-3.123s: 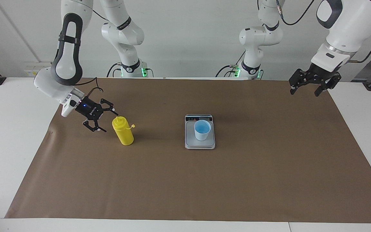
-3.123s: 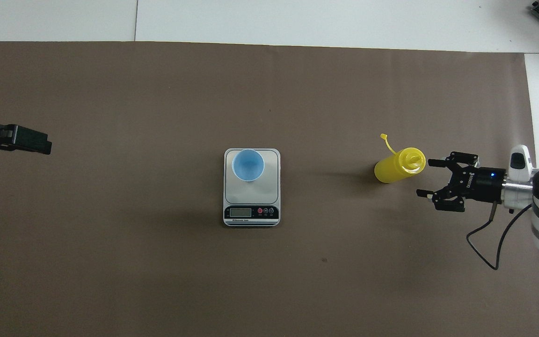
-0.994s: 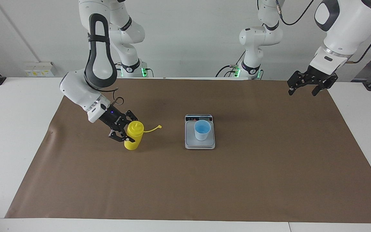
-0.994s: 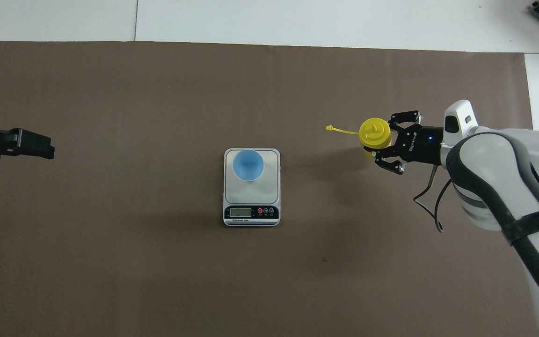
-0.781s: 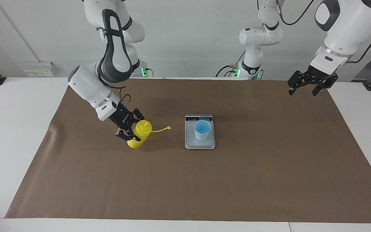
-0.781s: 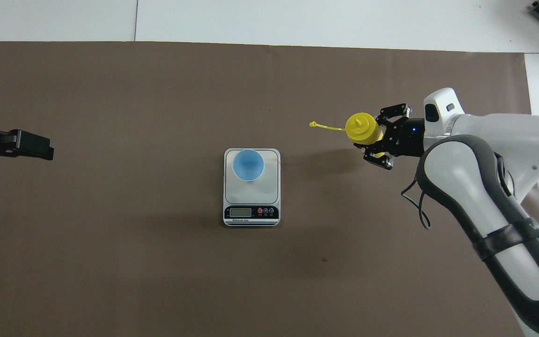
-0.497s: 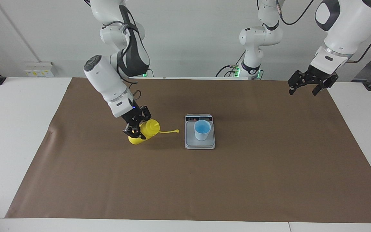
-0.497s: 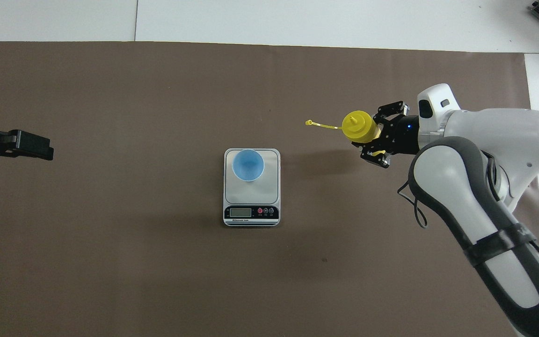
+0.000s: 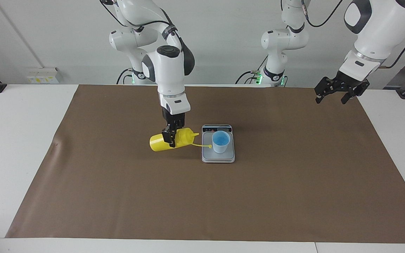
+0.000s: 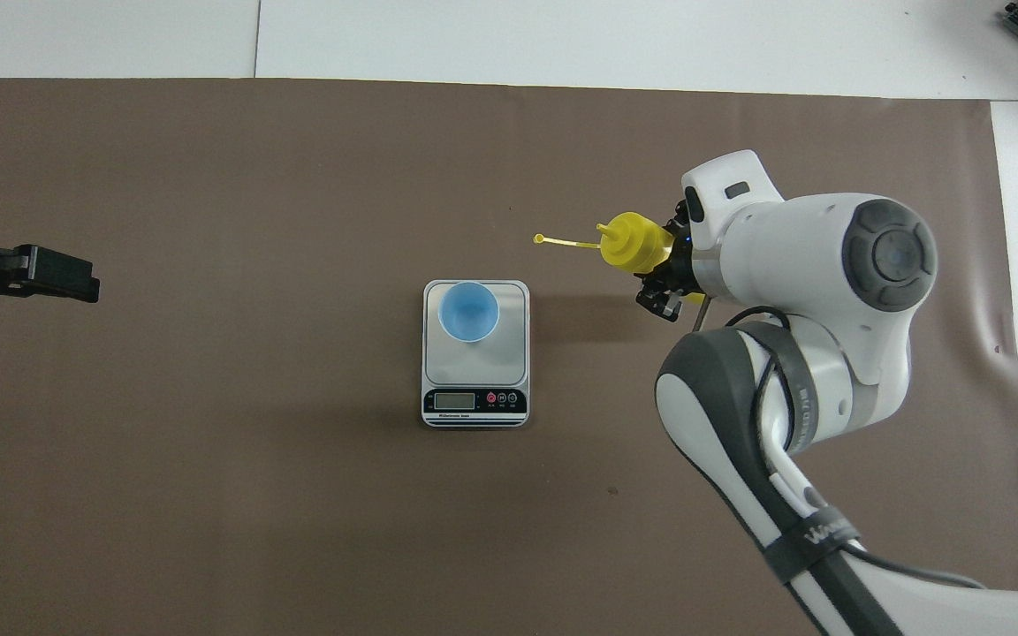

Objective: Pour seasoning into cup on scale with both arms
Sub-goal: 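Tilt the bottle nozzle-down over the blue cup with the right gripper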

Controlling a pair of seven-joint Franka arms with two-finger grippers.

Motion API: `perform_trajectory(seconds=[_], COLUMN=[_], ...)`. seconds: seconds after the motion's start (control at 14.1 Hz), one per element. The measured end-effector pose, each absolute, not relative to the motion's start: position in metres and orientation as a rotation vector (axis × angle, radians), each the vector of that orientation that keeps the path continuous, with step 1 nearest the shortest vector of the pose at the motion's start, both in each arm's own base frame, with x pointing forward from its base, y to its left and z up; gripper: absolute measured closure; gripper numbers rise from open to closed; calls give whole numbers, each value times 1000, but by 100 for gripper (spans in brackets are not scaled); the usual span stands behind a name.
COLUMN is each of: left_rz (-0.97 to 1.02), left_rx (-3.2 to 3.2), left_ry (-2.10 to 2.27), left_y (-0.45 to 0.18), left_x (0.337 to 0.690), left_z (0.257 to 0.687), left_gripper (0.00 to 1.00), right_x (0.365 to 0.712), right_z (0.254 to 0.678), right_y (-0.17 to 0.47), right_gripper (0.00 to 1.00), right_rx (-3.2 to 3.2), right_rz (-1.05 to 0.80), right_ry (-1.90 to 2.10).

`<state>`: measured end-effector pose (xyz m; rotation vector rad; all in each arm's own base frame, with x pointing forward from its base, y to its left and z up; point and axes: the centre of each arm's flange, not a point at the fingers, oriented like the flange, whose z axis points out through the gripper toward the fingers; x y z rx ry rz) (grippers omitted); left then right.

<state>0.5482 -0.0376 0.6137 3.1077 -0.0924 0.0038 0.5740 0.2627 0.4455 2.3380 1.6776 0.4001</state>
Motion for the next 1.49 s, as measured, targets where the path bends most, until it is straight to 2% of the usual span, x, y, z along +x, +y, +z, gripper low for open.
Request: perform_trajectory(seconds=[0.57,0.99,1.49], left_rz=[5,11,12], left_rx=[3108,3108,3106], left_ry=[-92,-92,-95], left_y=[-38,-38,-38], left_x=[548,549,548], left_z=[614,614,615], left_gripper=[0,0,0], right_x=[571,557,541], right_z=[430,406,392], right_y=[323,373,389], right_gripper=[46,46,46], right_rx=[2004,1616,1444], right_rz=[379,232,102], right_ry=[1716,1770,1739])
